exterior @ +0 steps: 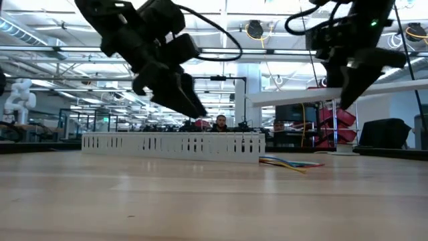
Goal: Ziptie cables
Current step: Close the white cable duct
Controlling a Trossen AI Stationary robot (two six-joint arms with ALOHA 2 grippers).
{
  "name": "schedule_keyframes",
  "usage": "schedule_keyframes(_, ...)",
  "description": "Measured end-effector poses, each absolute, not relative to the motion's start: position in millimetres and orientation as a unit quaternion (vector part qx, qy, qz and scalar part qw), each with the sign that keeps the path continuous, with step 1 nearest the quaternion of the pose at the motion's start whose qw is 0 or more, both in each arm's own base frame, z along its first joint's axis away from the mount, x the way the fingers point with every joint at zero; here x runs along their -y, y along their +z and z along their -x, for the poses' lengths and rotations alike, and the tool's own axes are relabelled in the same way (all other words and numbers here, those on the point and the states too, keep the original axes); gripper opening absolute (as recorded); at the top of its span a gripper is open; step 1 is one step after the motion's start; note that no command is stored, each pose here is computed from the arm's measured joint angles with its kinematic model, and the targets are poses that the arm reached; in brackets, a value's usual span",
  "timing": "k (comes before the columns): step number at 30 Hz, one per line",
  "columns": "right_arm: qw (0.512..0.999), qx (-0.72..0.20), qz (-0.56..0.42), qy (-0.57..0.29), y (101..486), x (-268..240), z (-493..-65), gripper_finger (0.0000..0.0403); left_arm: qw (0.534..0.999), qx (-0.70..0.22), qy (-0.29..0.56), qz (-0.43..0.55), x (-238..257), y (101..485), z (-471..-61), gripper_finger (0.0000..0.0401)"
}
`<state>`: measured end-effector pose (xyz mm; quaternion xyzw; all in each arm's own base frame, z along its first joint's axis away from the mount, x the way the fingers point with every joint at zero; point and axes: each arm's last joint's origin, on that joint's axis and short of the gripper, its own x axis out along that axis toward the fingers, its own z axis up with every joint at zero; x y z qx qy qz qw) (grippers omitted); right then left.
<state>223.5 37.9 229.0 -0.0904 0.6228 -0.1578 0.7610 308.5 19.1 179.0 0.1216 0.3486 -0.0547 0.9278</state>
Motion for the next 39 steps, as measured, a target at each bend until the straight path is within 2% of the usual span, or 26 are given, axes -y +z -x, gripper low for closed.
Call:
schedule_keyframes(4, 0.764, -0.622, 0.102, -0.139, 228.9, -48.0, -221.4, 0.0227, 0.930, -0.330, -0.095, -0.130, -19.0, 168.3, -323.9, 0.0305)
schedule_keyframes(10, 0.759, -0.619, 0.082, -0.181, 229.4, -36.0, -222.8, 0.0229, 0.918, -0.346, -0.124, -0.148, -20.1, 151.9, -341.6, 0.0306)
schedule_keyframes(17, 0.758, -0.617, 0.065, -0.201, 229.2, -25.2, -225.1, 0.0229, 0.912, -0.362, -0.027, -0.189, -41.3, 148.7, -346.6, 0.0306)
schedule_keyframes(25, 0.756, -0.616, 0.061, -0.212, 229.2, -20.5, -225.8, 0.0229, 0.908, -0.383, 0.037, -0.164, -63.1, 147.4, -341.9, 0.0306)
schedule_keyframes(30, 0.747, -0.599, 0.053, -0.283, 230.3, -4.7, -225.8, 0.0229, 0.895, -0.412, 0.083, -0.150, -84.6, 142.5, -334.7, 0.0306)
schedule_keyframes(34, 0.744, -0.597, 0.032, -0.299, 230.4, 14.9, -228.4, 0.0230, 0.900, -0.412, 0.079, -0.116, -91.8, 140.6, -332.2, 0.0306)
schedule_keyframes(36, 0.764, -0.571, 0.006, -0.301, 231.9, 27.7, -236.0, 0.0230, 0.901, -0.412, 0.074, -0.115, -90.8, 140.6, -332.4, 0.0306)
schedule_keyframes(37, 0.772, -0.558, -0.039, -0.301, 232.3, 34.0, -238.8, 0.0224, 0.901, -0.412, 0.072, -0.115, -89.8, 140.5, -332.5, 0.0306)
schedule_keyframes(39, 0.788, -0.552, -0.066, -0.265, 232.7, 47.0, -242.5, 0.0213, 0.901, -0.417, 0.051, -0.111, -88.2, 139.7, -331.6, 0.0306)
